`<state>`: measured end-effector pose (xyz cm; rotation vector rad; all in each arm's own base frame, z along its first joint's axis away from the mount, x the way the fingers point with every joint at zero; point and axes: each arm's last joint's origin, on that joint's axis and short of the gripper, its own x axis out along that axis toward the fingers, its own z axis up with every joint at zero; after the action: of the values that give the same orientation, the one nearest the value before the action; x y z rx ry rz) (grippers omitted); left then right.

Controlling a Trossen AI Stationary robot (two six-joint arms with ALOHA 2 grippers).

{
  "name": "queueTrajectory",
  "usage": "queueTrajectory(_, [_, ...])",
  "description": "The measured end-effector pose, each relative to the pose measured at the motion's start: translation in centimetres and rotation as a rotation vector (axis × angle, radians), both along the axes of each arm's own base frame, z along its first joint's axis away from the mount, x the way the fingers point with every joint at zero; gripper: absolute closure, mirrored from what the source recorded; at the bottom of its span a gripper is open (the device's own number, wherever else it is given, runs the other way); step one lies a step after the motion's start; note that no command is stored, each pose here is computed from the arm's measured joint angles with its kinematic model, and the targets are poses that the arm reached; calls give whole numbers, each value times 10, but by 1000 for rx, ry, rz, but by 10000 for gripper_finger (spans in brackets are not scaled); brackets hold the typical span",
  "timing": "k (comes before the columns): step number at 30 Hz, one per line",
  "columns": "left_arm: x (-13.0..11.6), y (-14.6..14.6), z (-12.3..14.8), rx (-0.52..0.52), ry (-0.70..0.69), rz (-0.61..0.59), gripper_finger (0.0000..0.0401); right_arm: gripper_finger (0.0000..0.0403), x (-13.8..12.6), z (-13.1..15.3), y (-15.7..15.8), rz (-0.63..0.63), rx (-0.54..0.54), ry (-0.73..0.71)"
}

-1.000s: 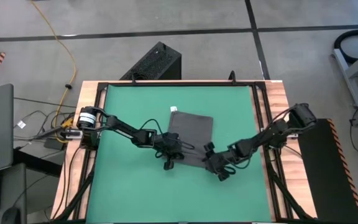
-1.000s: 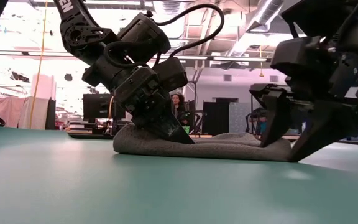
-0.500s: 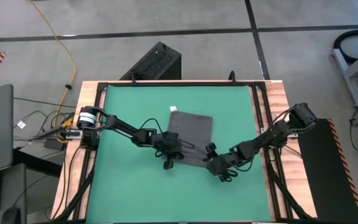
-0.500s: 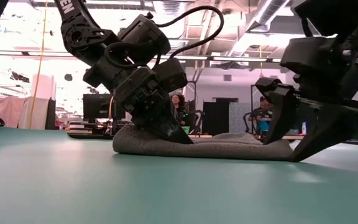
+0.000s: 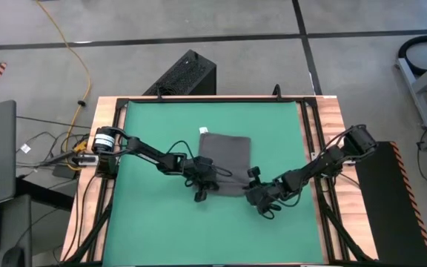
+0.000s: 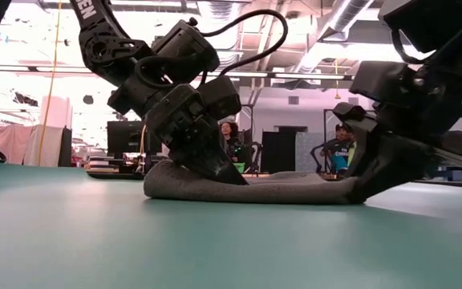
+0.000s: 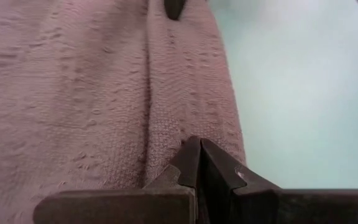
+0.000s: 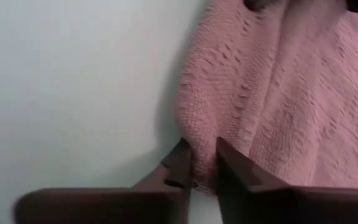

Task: Roll towel
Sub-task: Roll the microfiber towel

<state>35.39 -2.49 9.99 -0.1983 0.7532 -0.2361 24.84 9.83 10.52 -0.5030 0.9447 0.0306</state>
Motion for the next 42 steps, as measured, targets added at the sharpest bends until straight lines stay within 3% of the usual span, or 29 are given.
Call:
queueTrajectory(3, [0,-1,0,-44,8,-6,401,376,4,5,4,-1,0,-5])
queueTrajectory(7, [-1,-2,6,-107,19,11,401,376,12,16,9,-4,5,8])
queueTrajectory(11, [-4,-2,32,-145,-39,40,401,376,16,20,10,1,38,32])
queueTrajectory(15, [-10,3,68,21,-150,123,401,376,16,21,9,4,53,35])
queueTrajectory(18, [-14,8,76,172,-190,225,401,376,17,21,9,5,56,33])
queueTrajectory(23, [-23,5,57,114,-141,250,401,376,17,21,8,3,56,40])
queueTrajectory(33, [-49,-8,22,145,-41,315,401,376,17,21,7,-13,76,44])
queueTrajectory(42, [-58,-6,9,127,-14,346,401,376,17,21,9,28,90,61])
